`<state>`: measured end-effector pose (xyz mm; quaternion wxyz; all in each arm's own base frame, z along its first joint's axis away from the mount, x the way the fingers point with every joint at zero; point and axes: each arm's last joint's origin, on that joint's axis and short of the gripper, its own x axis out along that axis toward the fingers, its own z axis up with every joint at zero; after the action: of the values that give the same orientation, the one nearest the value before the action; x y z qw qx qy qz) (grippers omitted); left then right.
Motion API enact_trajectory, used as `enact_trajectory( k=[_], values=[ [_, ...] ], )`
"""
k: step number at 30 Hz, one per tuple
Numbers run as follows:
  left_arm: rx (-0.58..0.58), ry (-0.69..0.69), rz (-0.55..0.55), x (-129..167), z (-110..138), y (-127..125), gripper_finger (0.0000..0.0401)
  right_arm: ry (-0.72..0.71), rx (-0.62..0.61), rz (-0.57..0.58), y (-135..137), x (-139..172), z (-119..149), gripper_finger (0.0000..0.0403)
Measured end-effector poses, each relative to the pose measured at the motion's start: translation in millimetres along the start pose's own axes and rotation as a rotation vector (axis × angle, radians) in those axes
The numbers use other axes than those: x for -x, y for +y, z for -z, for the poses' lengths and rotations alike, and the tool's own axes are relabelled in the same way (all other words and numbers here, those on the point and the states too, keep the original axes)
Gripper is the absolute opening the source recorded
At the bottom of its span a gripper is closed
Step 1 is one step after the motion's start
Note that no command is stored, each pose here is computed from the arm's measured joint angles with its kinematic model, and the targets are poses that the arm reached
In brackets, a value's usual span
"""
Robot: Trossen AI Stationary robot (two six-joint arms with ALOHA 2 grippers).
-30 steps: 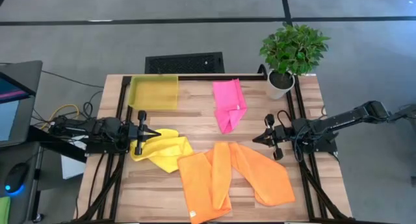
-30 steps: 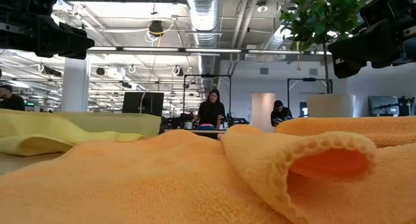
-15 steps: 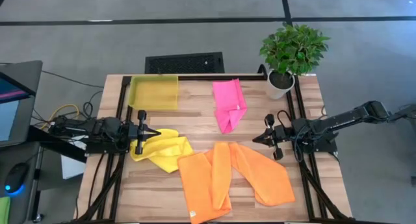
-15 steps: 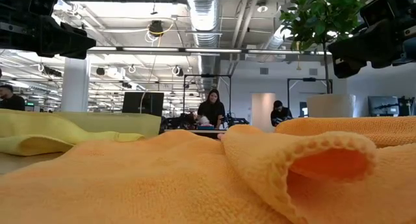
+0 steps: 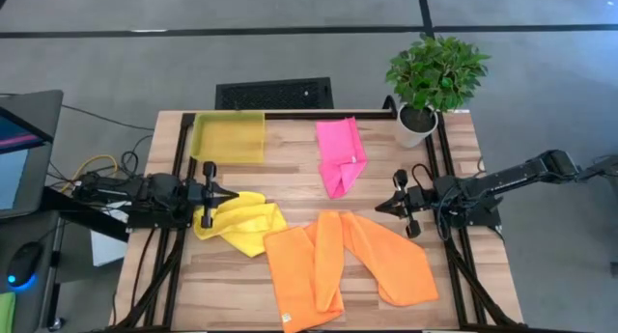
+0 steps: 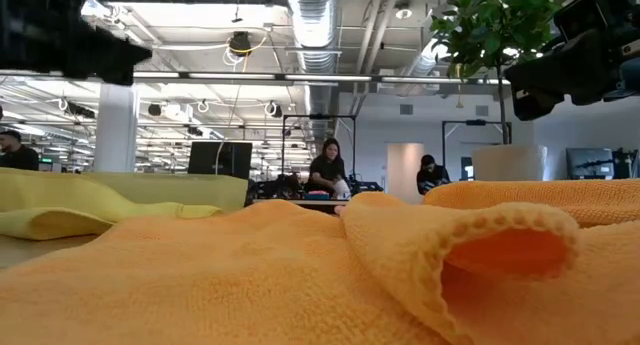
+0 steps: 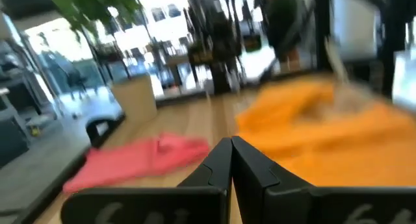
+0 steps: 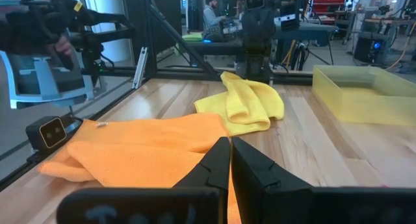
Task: Fold microfiber towels
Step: Fold the pink microfiber cloth
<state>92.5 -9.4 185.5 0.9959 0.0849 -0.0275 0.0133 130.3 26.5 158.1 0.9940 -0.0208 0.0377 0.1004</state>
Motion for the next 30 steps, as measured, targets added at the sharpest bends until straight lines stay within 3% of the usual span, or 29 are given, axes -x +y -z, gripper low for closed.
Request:
enact_trajectory(
  k=[6, 14, 19, 21, 25, 30],
  values=[
    [0.073, -0.208, -0.114, 3, -21, 7, 0.0, -0.076, -0.036, -0.001, 0, 0, -7, 0.0037],
    [0.132, -0.169, -0.146, -2, -25, 8, 0.0, -0.261, -0.028, 0.072, -3, 2, -31, 0.0034],
    [0.087, -0.099, -0.135, -11, -50, 11, 0.0, -0.366, 0.201, 0.168, -7, 3, -61, 0.0008],
    [0.063, -0.054, -0.131, -18, -64, 12, 0.0, -0.378, 0.226, 0.249, -10, 3, -72, 0.0009],
    [0.053, 0.113, -0.135, -35, -86, 14, 0.0, -0.262, 0.186, 0.4, -18, 0, -93, 0.0015],
    [0.145, 0.342, -0.185, -56, -102, 14, 0.0, 0.037, 0.048, 0.389, -24, 2, -124, 0.0005]
  ],
)
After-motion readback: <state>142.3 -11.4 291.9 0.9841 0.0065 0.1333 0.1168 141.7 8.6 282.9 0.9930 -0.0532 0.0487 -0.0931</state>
